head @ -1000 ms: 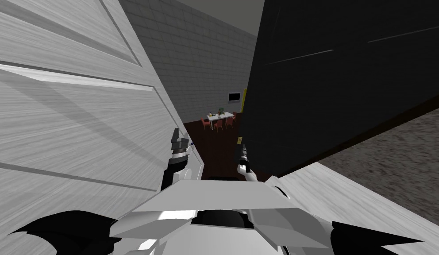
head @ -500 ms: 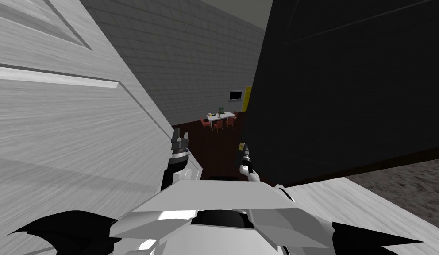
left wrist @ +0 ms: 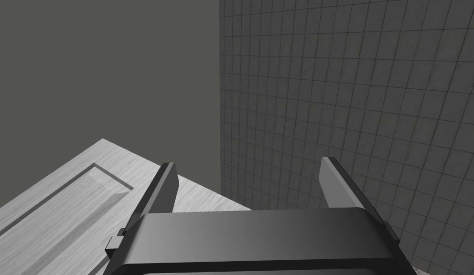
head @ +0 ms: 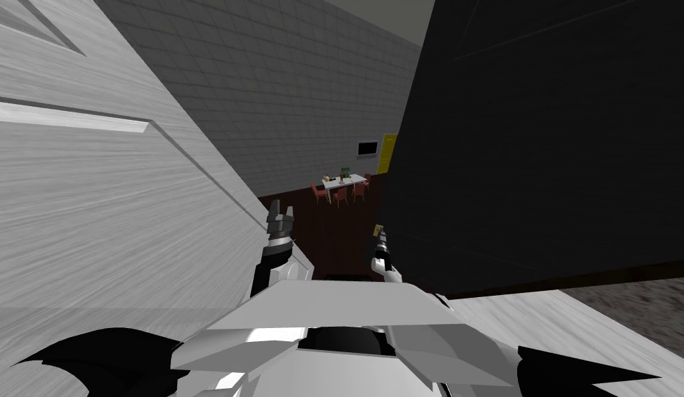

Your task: Push the door open

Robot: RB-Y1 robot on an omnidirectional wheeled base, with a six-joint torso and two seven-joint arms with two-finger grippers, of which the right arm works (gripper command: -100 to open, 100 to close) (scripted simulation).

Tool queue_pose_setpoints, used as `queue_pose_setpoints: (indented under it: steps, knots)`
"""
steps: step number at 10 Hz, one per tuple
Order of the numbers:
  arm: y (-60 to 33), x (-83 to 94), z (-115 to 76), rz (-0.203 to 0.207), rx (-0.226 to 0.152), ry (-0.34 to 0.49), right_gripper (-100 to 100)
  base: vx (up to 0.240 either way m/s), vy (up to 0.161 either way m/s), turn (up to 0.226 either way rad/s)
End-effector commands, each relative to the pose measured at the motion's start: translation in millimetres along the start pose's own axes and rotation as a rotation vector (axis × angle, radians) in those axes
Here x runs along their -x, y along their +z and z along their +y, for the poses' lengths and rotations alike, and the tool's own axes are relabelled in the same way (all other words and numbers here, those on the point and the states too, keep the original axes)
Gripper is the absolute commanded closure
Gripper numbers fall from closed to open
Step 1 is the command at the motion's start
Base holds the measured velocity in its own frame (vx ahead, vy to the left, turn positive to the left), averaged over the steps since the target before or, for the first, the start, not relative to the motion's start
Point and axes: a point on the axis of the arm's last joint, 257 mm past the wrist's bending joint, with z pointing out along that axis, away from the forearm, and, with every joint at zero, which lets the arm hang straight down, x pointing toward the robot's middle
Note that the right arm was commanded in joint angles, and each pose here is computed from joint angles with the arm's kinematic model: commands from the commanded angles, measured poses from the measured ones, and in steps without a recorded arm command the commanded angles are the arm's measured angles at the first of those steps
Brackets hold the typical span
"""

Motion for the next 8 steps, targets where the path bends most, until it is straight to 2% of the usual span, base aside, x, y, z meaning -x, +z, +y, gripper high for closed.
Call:
queue_pose_setpoints:
  steps: [1,5,6,8]
  knots:
    - [-0.1,0.1,-0.5,0.000,-0.002,-0.001,100,-0.013,0.001,-0.001]
    - [-0.1,0.1,-0.5,0.000,-0.002,-0.001,100,-0.004,0.000,0.001]
    - [5.1,19.6,1.2,-0.030,0.002,-0.016,100,0.117,0.015,-0.013]
    - [8.8,34.7,3.1,-0.058,0.006,-0.023,100,0.202,0.036,-0.053]
